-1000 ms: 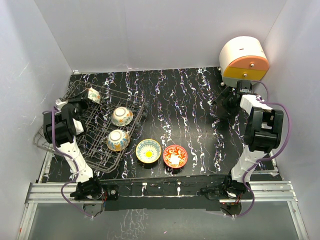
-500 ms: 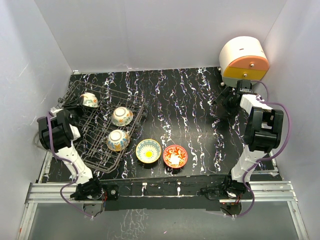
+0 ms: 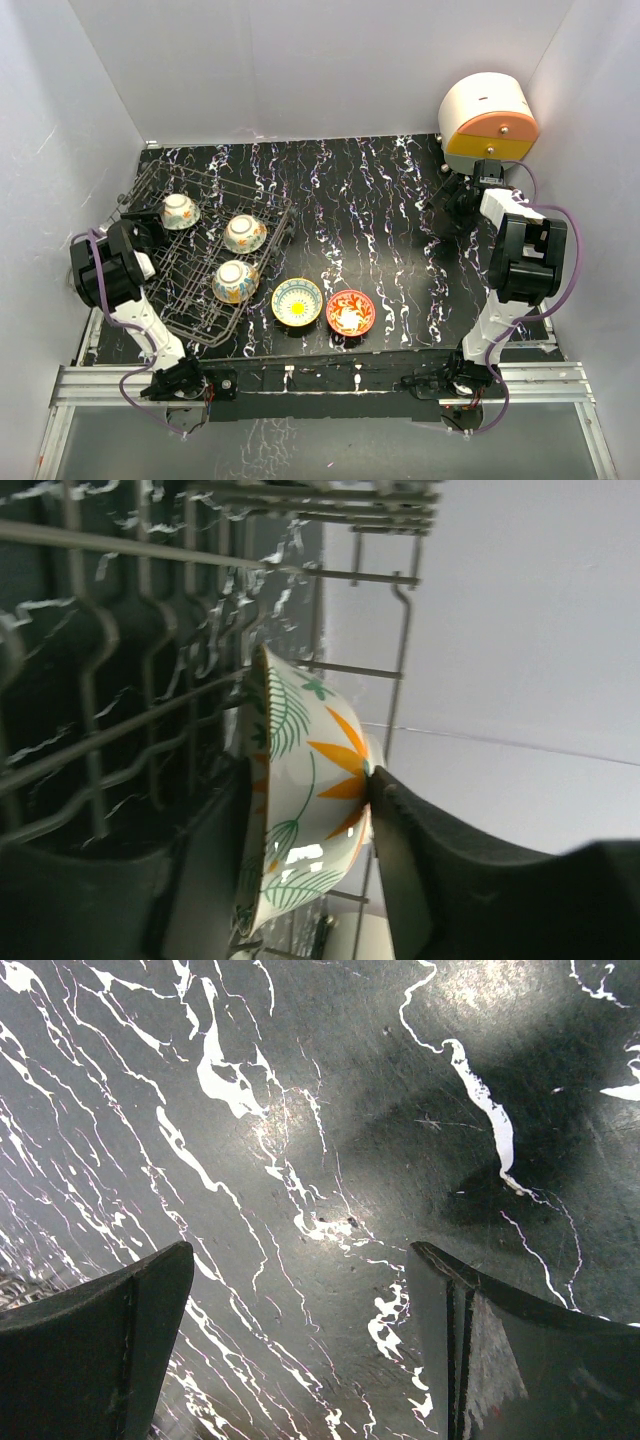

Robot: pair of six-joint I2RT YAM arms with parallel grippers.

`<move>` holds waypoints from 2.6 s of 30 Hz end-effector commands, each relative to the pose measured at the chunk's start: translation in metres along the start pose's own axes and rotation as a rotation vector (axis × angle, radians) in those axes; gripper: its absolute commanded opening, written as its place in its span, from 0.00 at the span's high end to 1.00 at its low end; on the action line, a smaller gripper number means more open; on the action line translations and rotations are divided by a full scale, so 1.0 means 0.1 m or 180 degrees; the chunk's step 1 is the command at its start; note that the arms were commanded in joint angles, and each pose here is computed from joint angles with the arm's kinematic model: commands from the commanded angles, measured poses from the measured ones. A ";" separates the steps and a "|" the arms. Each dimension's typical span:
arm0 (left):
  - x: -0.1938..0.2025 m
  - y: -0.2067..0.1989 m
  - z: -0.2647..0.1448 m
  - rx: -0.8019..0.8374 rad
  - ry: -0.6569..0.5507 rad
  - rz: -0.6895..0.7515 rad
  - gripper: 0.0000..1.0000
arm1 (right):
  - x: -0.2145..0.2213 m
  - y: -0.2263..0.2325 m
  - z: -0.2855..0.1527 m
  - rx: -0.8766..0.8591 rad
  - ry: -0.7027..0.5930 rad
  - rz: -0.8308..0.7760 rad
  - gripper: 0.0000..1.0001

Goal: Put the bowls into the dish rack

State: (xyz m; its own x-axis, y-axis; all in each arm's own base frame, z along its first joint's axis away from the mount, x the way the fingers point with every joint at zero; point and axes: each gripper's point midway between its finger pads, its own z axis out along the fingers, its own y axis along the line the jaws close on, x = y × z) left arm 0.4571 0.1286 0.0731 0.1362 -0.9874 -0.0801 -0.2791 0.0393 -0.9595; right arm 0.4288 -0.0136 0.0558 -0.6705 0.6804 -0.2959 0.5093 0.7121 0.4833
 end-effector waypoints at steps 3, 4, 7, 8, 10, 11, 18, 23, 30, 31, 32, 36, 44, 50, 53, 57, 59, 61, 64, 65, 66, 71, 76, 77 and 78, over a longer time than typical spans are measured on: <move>0.00 0.26 -0.15 -0.0765 0.0082 0.0294 0.37 | -0.10 0.08 -0.04 -0.0070 -0.0097 -0.0098 0.11; -0.01 0.28 -0.16 -0.0849 0.0097 0.0344 0.34 | -0.09 0.08 -0.04 -0.0077 -0.0092 -0.0100 0.11; -0.03 0.34 -0.22 -0.1143 0.0169 0.0448 0.23 | -0.08 0.09 -0.04 -0.0100 -0.0084 -0.0096 0.11; -0.04 0.34 -0.24 -0.1217 0.0172 0.0494 0.18 | -0.08 0.09 -0.05 -0.0113 -0.0088 -0.0094 0.11; -0.08 0.32 -0.28 -0.1343 0.0155 0.0602 0.08 | -0.06 0.10 -0.06 -0.0129 -0.0088 -0.0094 0.11; -0.10 0.30 -0.30 -0.1411 0.0157 0.0666 0.06 | -0.06 0.10 -0.06 -0.0133 -0.0088 -0.0093 0.11; -0.26 -0.07 -0.56 -0.1722 0.0179 0.1225 0.03 | -0.01 0.10 -0.07 -0.0180 -0.0081 -0.0094 0.10; -0.28 -0.33 -0.84 -0.1815 0.0203 0.1497 0.03 | 0.02 0.15 -0.06 -0.0278 -0.0058 -0.0059 0.10; 0.46 -0.82 -0.87 -0.1463 0.0488 0.2341 0.03 | -0.05 0.19 -0.06 -0.0310 -0.0082 -0.0057 0.10; 0.74 -0.93 -0.86 -0.1320 0.0615 0.2542 0.03 | -0.05 0.20 -0.06 -0.0317 -0.0085 -0.0050 0.10; 1.06 -1.01 -0.87 -0.1196 0.0766 0.2747 0.03 | -0.05 0.20 -0.06 -0.0323 -0.0089 -0.0043 0.10; 2.35 -1.18 -1.25 -0.0633 0.1494 0.3567 0.04 | -0.02 0.20 -0.08 -0.0332 -0.0090 -0.0013 0.10; 3.52 -0.73 -2.54 -0.0245 0.2837 0.4663 0.08 | 0.03 0.17 -0.16 -0.0319 -0.0108 -0.0027 0.10; 3.54 -0.29 -3.22 -0.0511 0.3309 0.5171 0.11 | 0.07 0.14 -0.19 -0.0303 -0.0115 -0.0049 0.10; 3.48 -0.14 -3.39 -0.0595 0.3391 0.5304 0.14 | 0.15 0.09 -0.17 -0.0281 -0.0066 -0.0036 0.10; 3.46 0.12 -3.56 -0.0727 0.3519 0.5419 0.17 | 0.17 0.10 -0.26 -0.0304 -0.0115 -0.0060 0.10; 3.47 0.22 -3.60 -0.0768 0.3480 0.5464 0.17 | 0.18 0.10 -0.28 -0.0310 -0.0122 -0.0067 0.10; 3.46 0.34 -3.64 -0.0810 0.3457 0.5506 0.19 | 0.20 0.09 -0.29 -0.0304 -0.0121 -0.0071 0.10; 3.48 0.44 -3.73 -0.0688 0.3478 0.5577 0.21 | 0.23 0.08 -0.32 -0.0311 -0.0111 -0.0072 0.10; 3.48 0.46 -3.76 -0.0620 0.3486 0.5598 0.21 | 0.24 0.08 -0.32 -0.0312 -0.0111 -0.0075 0.10; 3.48 0.49 -3.78 -0.0554 0.3500 0.5622 0.22 | 0.25 0.08 -0.33 -0.0312 -0.0108 -0.0081 0.10; 3.44 0.58 -3.80 -0.0245 0.3519 0.5665 0.25 | 0.27 0.07 -0.35 -0.0314 -0.0108 -0.0090 0.10; 3.34 0.68 -3.66 -0.0223 0.3303 0.5883 0.32 | 0.30 0.07 -0.35 -0.0334 -0.0093 -0.0077 0.10; 3.35 0.69 -3.63 -0.0197 0.3285 0.5923 0.32 | 0.30 0.07 -0.35 -0.0339 -0.0091 -0.0073 0.10; 3.35 0.71 -3.61 -0.0178 0.3259 0.5970 0.32 | 0.30 0.07 -0.35 -0.0343 -0.0092 -0.0073 0.10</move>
State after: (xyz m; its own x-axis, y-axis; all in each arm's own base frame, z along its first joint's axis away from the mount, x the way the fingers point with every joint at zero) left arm 0.1253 -0.2554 0.0733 -0.7456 0.4747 -0.4678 0.5294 0.8482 0.0170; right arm 0.3850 0.0055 0.0586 -0.6811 0.6822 -0.2659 0.4878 0.6936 0.5301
